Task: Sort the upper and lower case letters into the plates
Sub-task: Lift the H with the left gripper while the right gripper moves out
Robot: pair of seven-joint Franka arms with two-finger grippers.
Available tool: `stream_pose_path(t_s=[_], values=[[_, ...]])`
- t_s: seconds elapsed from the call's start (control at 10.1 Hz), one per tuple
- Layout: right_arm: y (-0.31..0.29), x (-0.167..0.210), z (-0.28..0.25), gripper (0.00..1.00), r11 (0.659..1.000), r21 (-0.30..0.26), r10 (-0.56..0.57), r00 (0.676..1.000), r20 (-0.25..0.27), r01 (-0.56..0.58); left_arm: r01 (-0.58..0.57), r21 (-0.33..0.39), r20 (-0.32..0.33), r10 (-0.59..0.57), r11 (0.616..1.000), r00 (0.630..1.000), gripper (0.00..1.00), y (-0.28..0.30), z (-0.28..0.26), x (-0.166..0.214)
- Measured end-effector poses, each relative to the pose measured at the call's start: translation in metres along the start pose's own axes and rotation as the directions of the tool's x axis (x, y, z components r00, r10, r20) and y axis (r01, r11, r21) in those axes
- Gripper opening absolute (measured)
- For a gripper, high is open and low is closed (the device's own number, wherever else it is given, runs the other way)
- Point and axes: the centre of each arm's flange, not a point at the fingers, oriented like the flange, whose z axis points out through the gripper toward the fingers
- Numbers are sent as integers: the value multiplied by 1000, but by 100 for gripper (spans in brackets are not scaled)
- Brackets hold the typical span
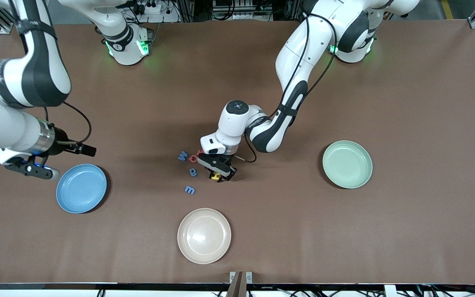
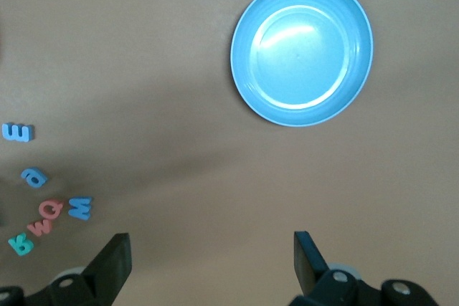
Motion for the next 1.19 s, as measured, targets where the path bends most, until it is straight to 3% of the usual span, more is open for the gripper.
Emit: stream_pose_path(t_s=[0.2,0.79,0.99,1.19], values=[[-6,3,12,100,1000,0,-7,1000,-1,7,3,14,29,-3,1000,1000,36,3,-4,1],[-63,10,72,100,996,12,-84,994,-68,85,73,46,82,-77,996,994,35,-7,-38,30],[-92,9,90,100,992,17,-125,987,-99,128,56,38,145,-61,998,988,35,-48,-58,58],[-138,0,118,100,981,19,-191,972,-134,195,-33,37,240,23,999,971,35,-130,-80,86]])
